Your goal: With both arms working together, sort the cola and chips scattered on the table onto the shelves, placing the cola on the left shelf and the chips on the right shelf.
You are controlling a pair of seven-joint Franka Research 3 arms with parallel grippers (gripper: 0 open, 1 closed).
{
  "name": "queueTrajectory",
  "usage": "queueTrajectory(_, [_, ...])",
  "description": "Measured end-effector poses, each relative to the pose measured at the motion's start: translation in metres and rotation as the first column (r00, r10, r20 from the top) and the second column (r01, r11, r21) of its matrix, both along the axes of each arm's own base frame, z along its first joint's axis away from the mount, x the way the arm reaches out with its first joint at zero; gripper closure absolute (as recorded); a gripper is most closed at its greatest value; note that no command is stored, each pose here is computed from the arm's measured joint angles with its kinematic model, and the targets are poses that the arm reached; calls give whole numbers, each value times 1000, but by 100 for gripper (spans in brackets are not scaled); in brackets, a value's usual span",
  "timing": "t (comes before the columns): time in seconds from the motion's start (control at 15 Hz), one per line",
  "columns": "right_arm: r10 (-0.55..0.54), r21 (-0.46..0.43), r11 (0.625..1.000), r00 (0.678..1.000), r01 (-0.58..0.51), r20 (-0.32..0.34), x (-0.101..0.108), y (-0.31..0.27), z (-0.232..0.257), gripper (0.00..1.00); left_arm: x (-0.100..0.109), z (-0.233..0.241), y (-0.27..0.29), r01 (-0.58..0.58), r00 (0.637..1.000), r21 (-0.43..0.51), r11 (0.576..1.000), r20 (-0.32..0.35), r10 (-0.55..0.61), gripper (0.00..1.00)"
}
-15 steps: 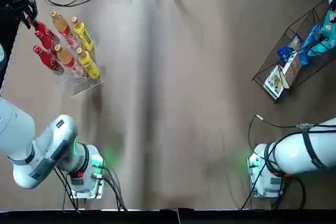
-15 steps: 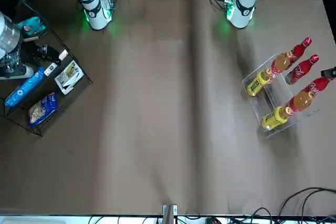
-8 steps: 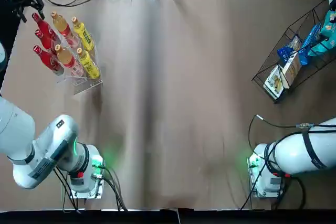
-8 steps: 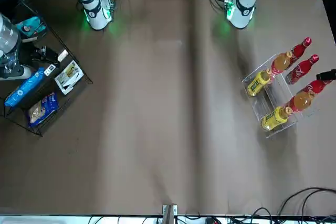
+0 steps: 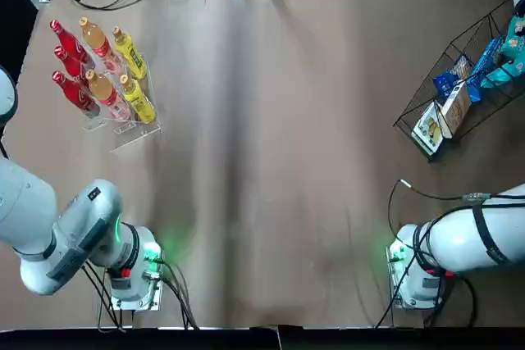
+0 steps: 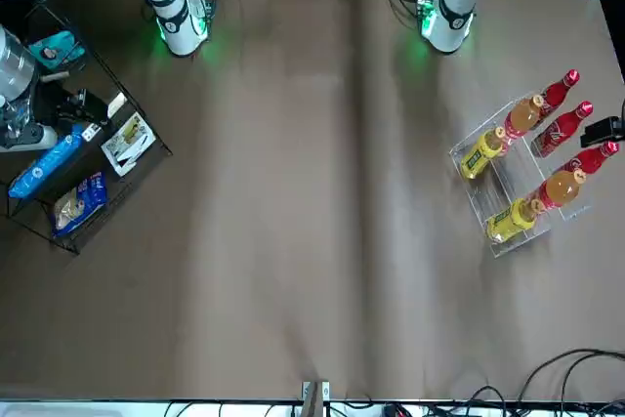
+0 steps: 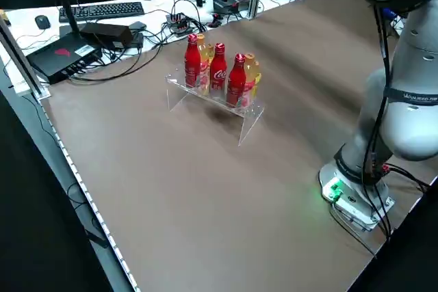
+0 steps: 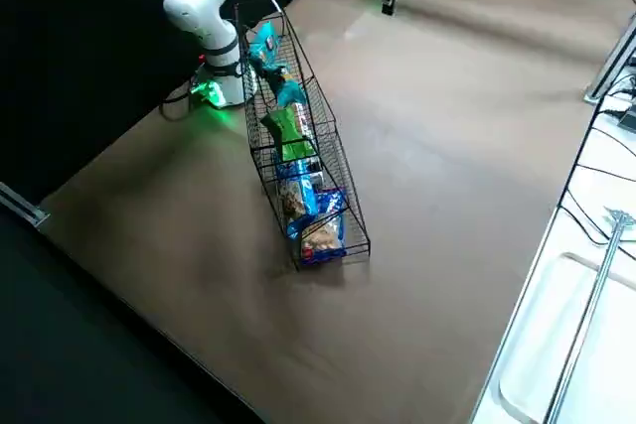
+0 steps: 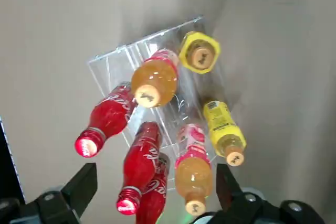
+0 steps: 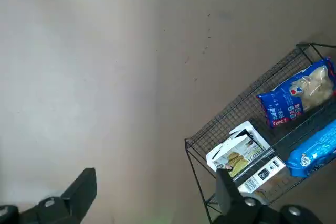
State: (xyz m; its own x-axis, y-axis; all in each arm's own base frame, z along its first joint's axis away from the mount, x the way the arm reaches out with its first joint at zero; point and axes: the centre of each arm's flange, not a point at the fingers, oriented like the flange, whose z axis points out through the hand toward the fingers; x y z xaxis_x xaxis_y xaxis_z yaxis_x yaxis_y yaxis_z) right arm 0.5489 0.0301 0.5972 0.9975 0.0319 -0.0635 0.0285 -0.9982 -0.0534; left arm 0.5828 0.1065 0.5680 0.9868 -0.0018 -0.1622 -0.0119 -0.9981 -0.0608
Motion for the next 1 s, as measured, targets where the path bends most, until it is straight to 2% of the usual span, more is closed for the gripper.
queueTrajectory(0.4, [-1, 1, 1000, 1000, 1, 13, 1, 0, 1, 0, 2, 11, -48, 83, 996, 2, 997, 19, -83, 0])
queueTrajectory(0.8, [-2, 1, 1000, 1000, 1, 28, 3, 0, 2, 0, 5, 12, -128, 225, 974, 64, 972, 16, -227, 0])
queueTrajectory(1.0, [-1, 1, 1000, 1000, 1, 29, 3, 0, 3, 0, 9, 7, -143, 236, 972, 89, 968, 0, -237, 0])
